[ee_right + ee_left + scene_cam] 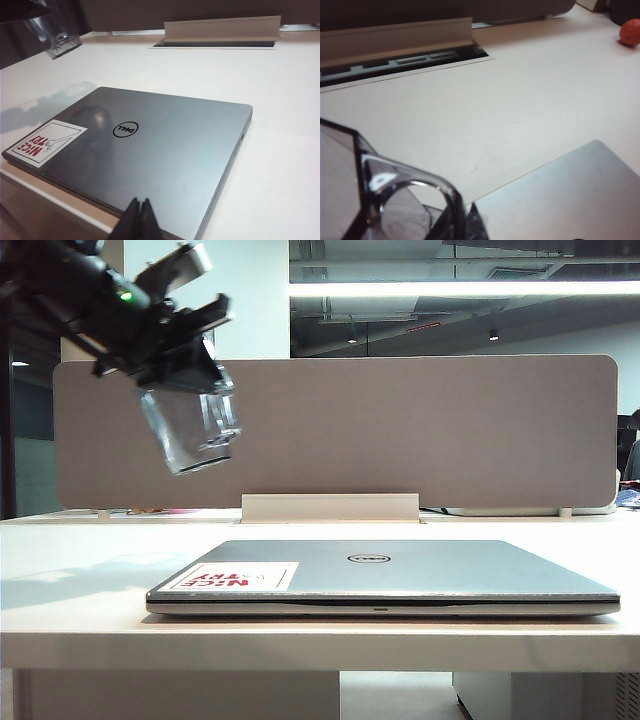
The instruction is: Pick up the water cup and place it on the side of the laptop away from you.
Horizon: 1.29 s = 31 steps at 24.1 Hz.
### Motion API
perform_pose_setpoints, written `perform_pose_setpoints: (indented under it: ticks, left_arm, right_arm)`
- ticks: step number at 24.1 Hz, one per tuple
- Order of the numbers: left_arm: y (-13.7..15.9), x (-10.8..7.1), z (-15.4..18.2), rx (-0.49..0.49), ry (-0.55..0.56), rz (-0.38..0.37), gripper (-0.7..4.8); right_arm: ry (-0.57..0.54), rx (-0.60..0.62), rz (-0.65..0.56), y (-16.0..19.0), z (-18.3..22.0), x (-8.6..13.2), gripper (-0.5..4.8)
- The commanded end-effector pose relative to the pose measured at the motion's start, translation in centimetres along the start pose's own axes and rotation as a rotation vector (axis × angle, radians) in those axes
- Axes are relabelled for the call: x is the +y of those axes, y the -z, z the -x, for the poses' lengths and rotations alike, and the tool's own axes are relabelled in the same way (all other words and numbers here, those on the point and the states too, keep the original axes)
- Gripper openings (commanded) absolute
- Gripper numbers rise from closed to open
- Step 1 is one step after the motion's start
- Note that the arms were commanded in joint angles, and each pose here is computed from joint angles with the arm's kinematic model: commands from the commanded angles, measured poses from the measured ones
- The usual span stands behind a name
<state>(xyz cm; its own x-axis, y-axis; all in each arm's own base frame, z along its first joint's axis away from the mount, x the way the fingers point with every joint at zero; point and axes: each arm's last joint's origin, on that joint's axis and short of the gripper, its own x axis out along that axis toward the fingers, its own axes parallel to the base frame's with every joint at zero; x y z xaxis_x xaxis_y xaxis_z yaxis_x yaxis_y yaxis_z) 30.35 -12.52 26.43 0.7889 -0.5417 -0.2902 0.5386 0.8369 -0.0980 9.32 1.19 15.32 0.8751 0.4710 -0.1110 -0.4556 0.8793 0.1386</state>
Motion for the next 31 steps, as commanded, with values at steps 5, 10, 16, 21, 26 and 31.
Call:
perform_pose_setpoints:
  ticks: [5,10,16,21,26,31]
  left_arm:
    - [-1.1,-4.9,-5.6,0.005,-0.005,-0.013,-0.06]
    - [-1.7,-8.3,-11.2,0.055,-0.054,-0.025,-0.06]
    - [-2.4,-9.3,-15.1,0.128,-0.083,-0.039,-0.06]
    - [-2.8,-9.2,-17.7,0.177,-0.095,-0.019,-0.06]
    - [-2.9,-9.1,-19.7,0.156,-0.098,-0.015,-0.06]
    - [-1.7,-8.9,-21.7,0.164,-0.118,-0.009,-0.06]
  right_arm:
    - [0.000,-0.004,0.005,0.1,0.0,0.0,-0.01]
    - [0.000,-0.004,0.005,0.1,0.0,0.0,-0.01]
    - [0.000,-0.004,0.004,0.1,0.0,0.0,-0.01]
    - [-0.003,-0.003,0.004,0.1,0.0,0.0,-0.01]
    - [-0.003,-0.004,0.004,0.1,0.0,0.0,-0.01]
    - [-0.002,-0.003,0.004,0.1,0.0,0.0,-0.01]
